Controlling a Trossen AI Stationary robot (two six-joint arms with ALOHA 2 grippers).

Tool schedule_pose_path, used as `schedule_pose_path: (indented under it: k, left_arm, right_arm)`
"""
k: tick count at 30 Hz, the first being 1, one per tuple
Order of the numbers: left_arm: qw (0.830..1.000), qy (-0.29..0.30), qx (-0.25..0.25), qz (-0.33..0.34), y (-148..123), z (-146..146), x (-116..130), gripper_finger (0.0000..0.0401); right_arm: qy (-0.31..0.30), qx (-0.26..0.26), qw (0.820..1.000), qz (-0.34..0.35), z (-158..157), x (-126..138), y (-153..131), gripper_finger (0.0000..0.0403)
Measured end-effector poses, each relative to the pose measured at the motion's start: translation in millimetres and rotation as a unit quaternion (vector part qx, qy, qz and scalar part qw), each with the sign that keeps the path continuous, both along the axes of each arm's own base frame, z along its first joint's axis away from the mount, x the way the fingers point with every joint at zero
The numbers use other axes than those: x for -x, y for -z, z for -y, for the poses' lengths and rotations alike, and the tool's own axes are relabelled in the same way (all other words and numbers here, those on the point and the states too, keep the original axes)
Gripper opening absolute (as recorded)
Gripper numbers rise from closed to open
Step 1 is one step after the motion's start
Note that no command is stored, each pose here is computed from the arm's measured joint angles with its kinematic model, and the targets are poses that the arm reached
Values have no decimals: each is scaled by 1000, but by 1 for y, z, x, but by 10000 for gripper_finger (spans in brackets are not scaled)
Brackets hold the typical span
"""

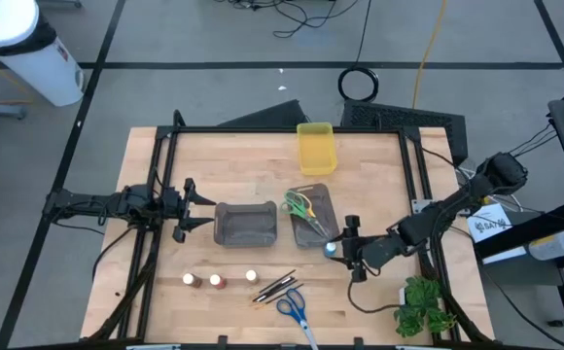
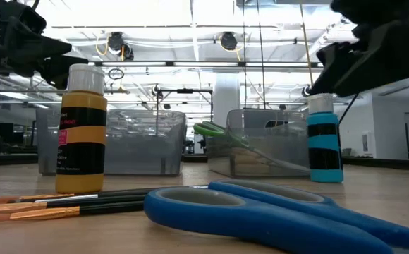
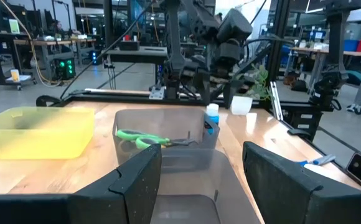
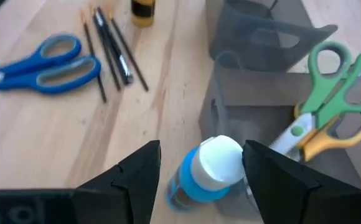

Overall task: Pick & Place Paint Supplies
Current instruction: Put the blue paint bottle into the yellow bin

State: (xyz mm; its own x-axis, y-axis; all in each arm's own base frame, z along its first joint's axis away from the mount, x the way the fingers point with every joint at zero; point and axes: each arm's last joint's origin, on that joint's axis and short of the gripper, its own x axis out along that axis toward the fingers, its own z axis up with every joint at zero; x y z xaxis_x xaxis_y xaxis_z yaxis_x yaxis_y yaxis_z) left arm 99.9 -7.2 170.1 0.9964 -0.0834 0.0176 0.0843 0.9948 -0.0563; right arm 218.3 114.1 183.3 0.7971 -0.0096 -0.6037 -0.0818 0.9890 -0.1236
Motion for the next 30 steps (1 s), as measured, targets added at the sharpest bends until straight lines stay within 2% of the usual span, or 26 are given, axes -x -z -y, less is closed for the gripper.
schedule_pose_path:
  k: [13,19,24,30]
  left_arm:
    - [1000,0,0,0,0,0,0,237]
    - [1000,0,0,0,0,0,0,237]
    - [1000,0,0,0,0,0,0,237]
    - [1000,0,0,0,0,0,0,237]
  right_arm:
    - [4,-18,999,28,3,-4,-2,212]
    - [-4,-5,1000,26,3,-4,-1,212]
    - [-4,5,1000,15,4,-2,1,212]
    - [14,-8,1000,-12,5,1,5,212]
